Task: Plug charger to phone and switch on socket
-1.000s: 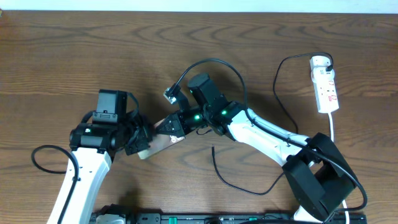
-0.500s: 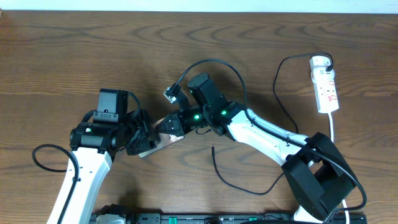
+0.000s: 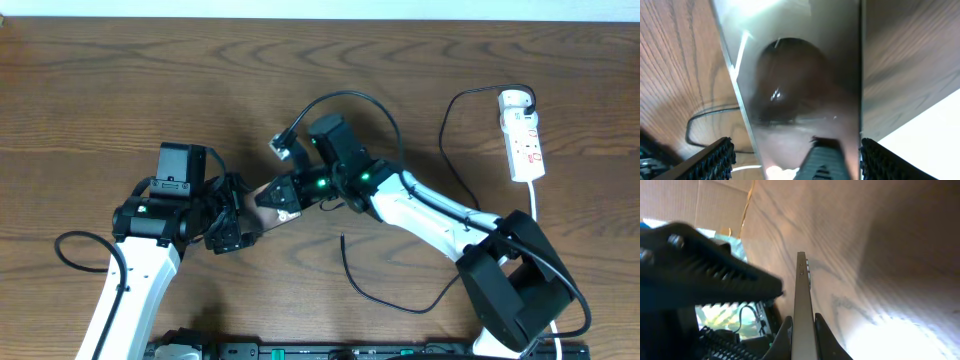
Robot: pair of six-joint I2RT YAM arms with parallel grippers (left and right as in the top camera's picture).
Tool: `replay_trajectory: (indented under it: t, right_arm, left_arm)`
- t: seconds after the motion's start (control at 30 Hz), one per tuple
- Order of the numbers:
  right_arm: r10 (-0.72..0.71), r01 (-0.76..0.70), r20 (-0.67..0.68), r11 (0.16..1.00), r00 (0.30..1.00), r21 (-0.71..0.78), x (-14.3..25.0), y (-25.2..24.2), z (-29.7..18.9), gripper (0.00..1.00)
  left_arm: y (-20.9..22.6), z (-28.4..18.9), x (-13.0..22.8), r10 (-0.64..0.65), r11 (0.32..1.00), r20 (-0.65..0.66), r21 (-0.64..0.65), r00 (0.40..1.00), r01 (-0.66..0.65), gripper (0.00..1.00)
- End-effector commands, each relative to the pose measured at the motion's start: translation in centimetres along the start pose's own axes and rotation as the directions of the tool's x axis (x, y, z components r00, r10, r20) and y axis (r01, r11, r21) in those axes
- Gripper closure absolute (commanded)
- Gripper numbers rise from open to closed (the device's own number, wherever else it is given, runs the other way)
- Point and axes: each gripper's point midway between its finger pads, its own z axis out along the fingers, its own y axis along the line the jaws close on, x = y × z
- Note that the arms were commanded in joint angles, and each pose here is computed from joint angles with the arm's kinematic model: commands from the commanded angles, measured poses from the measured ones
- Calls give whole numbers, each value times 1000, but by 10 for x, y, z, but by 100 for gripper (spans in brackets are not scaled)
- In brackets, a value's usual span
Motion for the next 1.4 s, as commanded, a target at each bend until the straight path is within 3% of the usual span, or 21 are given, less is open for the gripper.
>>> replay_trajectory:
  t: [0.0, 0.33, 0.57, 0.93, 1.2, 1.37]
  right_arm:
    - [-22, 23, 29, 999, 999, -35, -15, 7, -12, 99]
    - [51, -49, 105, 999, 993, -23, -40, -16, -41, 99]
    - [132, -119, 148, 989, 980, -90, -58, -11, -56, 99]
    - [300, -264, 174, 943, 938, -203, -79, 6, -67, 99]
    - [385, -344, 172, 911, 906, -228, -85, 5, -73, 99]
    - [433, -383, 175, 886, 884, -260, -91, 10, -75, 99]
  left_arm:
    - [2, -1, 11, 57, 998, -54, -11, 997, -57, 22]
    - [-7, -3, 28, 185, 983, -141, 37, 973, -181, 18]
    - [-18, -5, 35, 274, 960, -153, 95, 949, -262, 14]
    - [-45, -10, 45, 476, 866, -121, 238, 871, -440, 13]
    - [-63, -16, 55, 525, 820, -102, 324, 845, -471, 12]
    - [-79, -23, 64, 605, 743, -62, 402, 794, -535, 11]
